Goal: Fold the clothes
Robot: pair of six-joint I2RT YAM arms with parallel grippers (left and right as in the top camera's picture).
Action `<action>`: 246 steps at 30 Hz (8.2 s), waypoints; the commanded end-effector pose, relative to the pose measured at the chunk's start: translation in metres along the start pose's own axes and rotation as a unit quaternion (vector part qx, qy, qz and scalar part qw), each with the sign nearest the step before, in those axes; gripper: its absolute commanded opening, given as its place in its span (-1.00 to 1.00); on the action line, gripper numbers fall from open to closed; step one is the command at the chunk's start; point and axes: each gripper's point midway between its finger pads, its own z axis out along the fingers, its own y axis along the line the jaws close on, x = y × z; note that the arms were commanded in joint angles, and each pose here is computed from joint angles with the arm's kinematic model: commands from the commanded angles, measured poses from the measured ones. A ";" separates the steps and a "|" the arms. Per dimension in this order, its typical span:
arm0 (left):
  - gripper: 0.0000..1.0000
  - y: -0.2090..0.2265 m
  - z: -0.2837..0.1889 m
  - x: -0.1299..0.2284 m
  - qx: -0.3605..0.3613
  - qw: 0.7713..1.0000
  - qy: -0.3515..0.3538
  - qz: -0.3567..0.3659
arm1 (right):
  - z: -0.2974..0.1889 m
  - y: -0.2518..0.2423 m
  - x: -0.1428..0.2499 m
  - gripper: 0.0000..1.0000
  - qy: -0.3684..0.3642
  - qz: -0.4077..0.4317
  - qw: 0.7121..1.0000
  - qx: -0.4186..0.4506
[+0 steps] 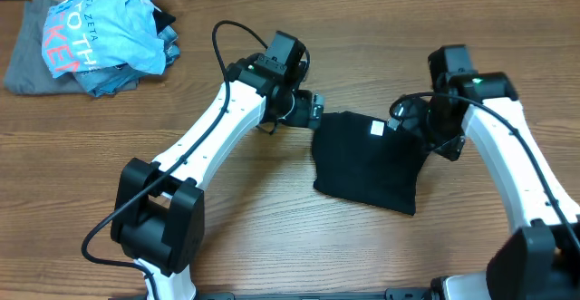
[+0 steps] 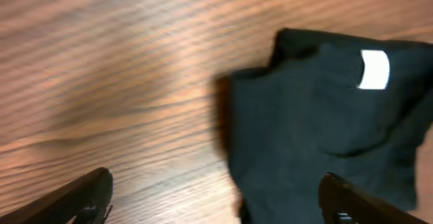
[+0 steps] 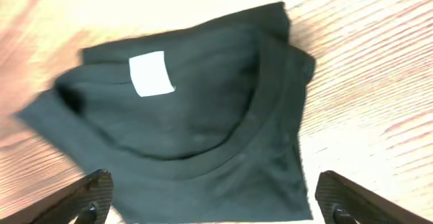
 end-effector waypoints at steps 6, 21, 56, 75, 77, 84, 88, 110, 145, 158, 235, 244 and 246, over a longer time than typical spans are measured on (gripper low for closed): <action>1.00 -0.013 0.065 0.035 0.077 0.991 0.108 0.005 | -0.035 0.016 -0.011 1.00 -0.023 -0.038 0.998 -0.033; 1.00 -0.035 0.100 0.058 0.167 0.972 0.166 0.010 | -0.155 -0.038 -0.048 1.00 -0.131 0.039 0.989 -0.055; -0.92 0.103 0.083 -0.027 -0.042 0.994 0.074 0.069 | -0.154 -0.061 -0.029 1.00 -0.093 0.031 0.995 -0.031; -0.92 0.223 -0.044 -0.138 -0.167 0.979 -0.077 0.086 | -0.151 -0.065 -0.016 1.00 -0.066 0.035 0.997 -0.022; -0.92 0.228 -0.059 -0.149 -0.184 0.975 -0.097 0.083 | -0.151 -0.066 -0.013 1.00 -0.062 0.035 0.997 -0.021; -0.92 0.241 -0.132 -0.191 -0.223 0.954 -0.194 0.049 | -0.150 -0.068 -0.006 1.00 -0.047 0.039 0.998 -0.016; -0.92 0.254 -0.176 -0.207 -0.230 0.939 -0.257 -0.006 | -0.150 -0.068 -0.006 1.00 -0.048 0.040 0.998 -0.015; -0.92 0.370 -0.264 -0.187 -0.251 0.895 -0.343 -0.137 | -0.150 -0.070 -0.005 1.00 -0.047 0.055 0.997 -0.011; 0.54 0.488 -0.270 -0.153 -0.291 0.851 -0.366 -0.238 | -0.127 -0.076 0.008 1.00 -0.003 0.064 0.998 0.002; -0.19 0.419 -0.275 -0.196 -0.219 0.863 -0.409 -0.198 | -0.128 -0.064 0.011 1.00 0.009 0.055 0.998 -0.030; 1.00 0.208 -0.371 -0.153 -0.128 0.896 -0.410 -0.110 | -0.197 -0.065 0.032 1.00 -0.159 0.027 0.985 -0.060; 1.00 0.136 -0.393 -0.048 -0.059 0.932 -0.331 -0.135 | -0.249 -0.079 0.115 1.00 -0.270 -0.028 0.956 -0.112; 1.00 0.127 -0.393 -0.029 -0.054 0.938 -0.313 -0.136 | -0.253 -0.078 0.133 1.00 -0.287 -0.038 0.948 -0.135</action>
